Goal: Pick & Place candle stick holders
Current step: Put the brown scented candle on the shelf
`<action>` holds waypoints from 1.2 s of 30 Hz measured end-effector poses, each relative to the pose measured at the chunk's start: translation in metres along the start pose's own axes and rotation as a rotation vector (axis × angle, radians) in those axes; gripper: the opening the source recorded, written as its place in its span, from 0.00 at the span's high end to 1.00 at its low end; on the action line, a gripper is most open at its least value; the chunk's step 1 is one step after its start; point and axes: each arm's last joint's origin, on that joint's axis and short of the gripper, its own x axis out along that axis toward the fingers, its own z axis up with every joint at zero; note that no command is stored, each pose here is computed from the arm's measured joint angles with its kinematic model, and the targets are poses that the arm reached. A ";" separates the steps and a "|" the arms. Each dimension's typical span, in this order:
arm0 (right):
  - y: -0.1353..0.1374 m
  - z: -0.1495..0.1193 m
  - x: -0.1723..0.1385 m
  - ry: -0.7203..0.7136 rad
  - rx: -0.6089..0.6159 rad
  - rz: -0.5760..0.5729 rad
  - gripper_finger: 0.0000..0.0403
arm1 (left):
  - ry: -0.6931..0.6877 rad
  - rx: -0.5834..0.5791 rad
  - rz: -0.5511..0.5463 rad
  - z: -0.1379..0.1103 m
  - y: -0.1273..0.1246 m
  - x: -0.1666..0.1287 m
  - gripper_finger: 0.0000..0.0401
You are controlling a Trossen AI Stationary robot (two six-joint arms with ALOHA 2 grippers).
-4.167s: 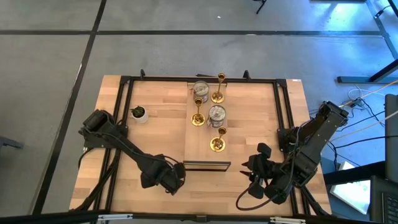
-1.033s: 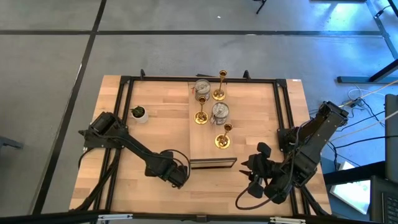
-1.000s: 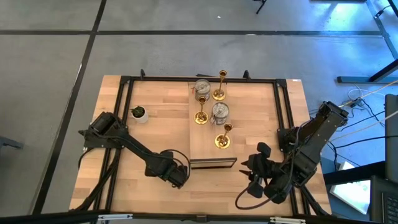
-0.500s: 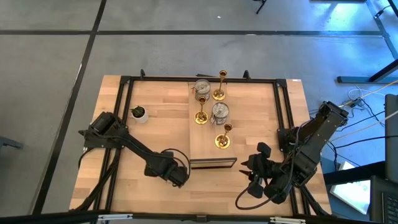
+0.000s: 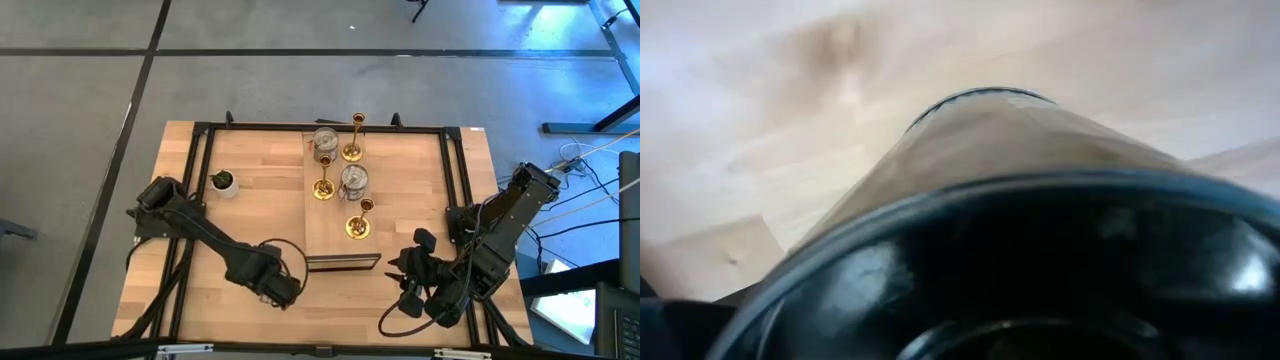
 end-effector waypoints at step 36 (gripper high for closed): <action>-0.007 0.002 0.003 0.007 0.216 -0.049 0.68 | -0.228 0.603 -0.205 0.152 -0.047 -0.104 0.14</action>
